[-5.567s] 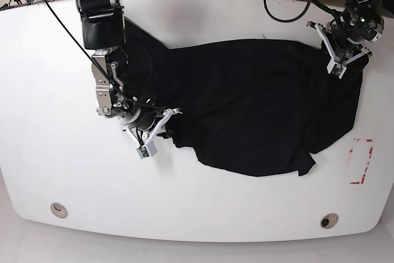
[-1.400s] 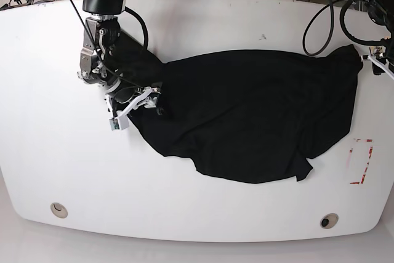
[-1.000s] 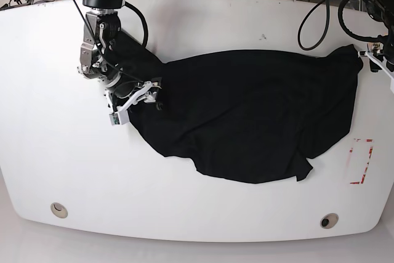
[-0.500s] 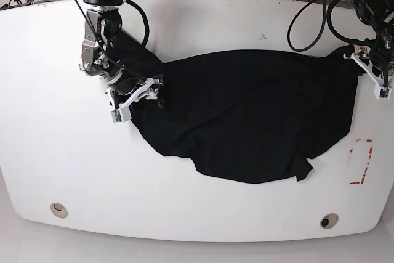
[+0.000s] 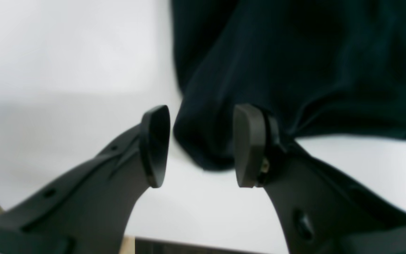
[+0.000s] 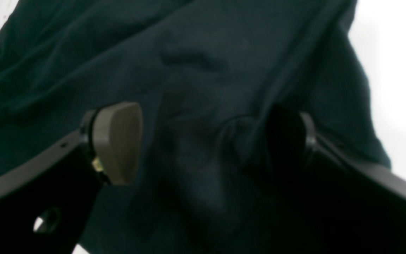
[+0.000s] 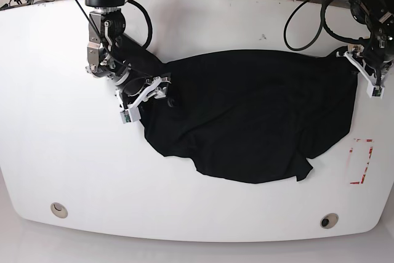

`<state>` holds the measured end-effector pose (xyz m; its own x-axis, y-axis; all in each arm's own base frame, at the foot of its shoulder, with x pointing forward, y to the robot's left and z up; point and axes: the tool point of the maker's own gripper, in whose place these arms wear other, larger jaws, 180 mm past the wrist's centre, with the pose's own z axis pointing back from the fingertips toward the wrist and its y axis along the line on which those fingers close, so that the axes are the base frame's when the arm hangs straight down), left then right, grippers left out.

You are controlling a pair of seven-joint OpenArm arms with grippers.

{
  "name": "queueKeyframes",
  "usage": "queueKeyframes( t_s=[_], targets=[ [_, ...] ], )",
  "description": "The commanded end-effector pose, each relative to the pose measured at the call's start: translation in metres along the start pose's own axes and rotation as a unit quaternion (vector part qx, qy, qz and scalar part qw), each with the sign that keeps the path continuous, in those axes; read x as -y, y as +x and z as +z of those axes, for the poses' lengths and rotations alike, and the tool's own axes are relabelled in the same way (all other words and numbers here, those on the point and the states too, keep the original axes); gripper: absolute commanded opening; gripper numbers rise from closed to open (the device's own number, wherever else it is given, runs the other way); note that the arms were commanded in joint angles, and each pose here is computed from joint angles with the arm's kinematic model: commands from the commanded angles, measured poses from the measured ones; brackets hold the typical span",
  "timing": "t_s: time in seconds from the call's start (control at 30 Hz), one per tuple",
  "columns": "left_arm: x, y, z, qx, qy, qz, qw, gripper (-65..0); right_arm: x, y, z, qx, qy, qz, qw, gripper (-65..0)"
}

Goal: Fold the T-shirt properly
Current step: 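Move the left gripper with its held fabric toward the right gripper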

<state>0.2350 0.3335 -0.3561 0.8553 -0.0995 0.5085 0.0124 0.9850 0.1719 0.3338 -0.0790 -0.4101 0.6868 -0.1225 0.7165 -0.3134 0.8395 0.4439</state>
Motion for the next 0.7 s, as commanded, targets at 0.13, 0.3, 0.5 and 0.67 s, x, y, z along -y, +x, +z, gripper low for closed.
queueKeyframes(
  t_s=[0.13, 0.3, 0.5, 0.67],
  targets=[
    [-0.008, 0.006, 0.009, 0.019, 0.011, -0.003, 1.000, -38.1, 0.012, -0.009, 0.007, -0.024, -0.019, 0.001, 0.9995, -12.0],
    [-0.016, 0.002, 0.009, 0.019, 0.016, 0.009, 1.000, -38.0, 0.014, -0.012, 0.011, -0.026, -0.023, 0.002, 0.9994, -12.0],
    [-0.032, 0.019, 0.002, 0.042, 0.017, 0.042, 0.998, -36.6, 0.019, -0.024, 0.021, -0.033, -0.031, -0.003, 0.9990, -12.2],
    [-0.033, 0.029, -0.008, 0.050, 0.004, 0.056, 0.997, -36.1, 0.022, -0.023, 0.026, -0.029, -0.037, -0.002, 0.9989, -12.2]
  ],
)
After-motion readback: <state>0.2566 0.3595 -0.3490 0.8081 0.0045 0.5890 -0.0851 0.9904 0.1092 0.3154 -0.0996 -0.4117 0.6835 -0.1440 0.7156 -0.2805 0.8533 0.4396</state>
